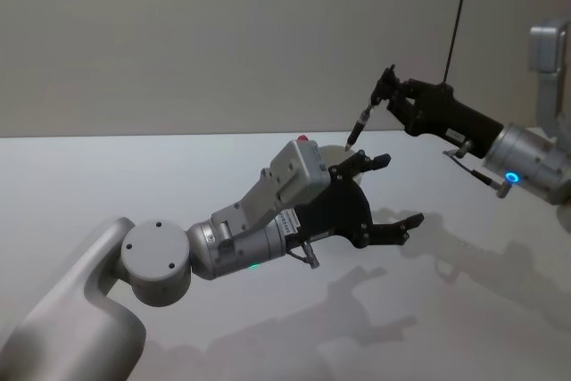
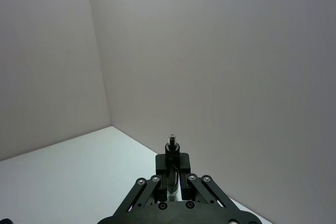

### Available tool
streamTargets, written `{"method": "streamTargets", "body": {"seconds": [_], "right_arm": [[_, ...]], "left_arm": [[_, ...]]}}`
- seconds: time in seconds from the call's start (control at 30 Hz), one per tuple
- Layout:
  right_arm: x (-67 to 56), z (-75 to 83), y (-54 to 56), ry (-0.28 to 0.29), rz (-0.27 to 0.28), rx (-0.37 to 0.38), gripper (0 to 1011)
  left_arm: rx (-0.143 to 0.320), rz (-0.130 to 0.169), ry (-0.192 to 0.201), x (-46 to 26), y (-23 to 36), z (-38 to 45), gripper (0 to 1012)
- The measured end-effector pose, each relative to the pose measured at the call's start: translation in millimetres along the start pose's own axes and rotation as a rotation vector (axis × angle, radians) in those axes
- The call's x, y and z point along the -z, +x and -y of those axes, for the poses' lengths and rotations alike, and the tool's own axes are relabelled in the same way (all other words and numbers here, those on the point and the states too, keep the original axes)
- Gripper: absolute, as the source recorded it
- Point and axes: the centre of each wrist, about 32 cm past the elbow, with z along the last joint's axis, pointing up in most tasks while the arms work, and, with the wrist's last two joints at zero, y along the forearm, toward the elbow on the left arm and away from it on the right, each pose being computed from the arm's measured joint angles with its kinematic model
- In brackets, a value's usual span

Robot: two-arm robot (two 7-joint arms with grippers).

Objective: Place the pen into the pen holder.

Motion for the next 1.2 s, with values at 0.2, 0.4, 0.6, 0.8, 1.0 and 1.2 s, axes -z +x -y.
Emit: {"method": "streamTargets", "body": {"seconds": [0.2,0.4,0.6,0.8,1.0,1.2], "right_arm": [[4.3,-5.7,0.1,-0.018,-0.001,0.003,120],[9.0,-10.3,0.2,-0.033,-0.001,0.006,120],[13.1,-13.6,0.2,-0.048,0.002,0.009,120],[15.9,-15.6,0.4,-0.056,0.005,0.012,253],[18.4,-16.9,0.7,-0.060,0.005,0.016,403],[19.3,-17.1,1.3,-0.059,0.004,0.020,601]], "left_arm": [[0.000,0.000,0.000,0.0,0.0,0.0,1003],[0.000,0.000,0.000,0.0,0.0,0.0,1003],[0.000,0.000,0.000,0.0,0.0,0.0,1003],[0.000,0.000,0.000,0.0,0.0,0.0,1003],[0.000,0.000,0.000,0.0,0.0,0.0,1003],[0.000,0.000,0.000,0.0,0.0,0.0,1003]]}}
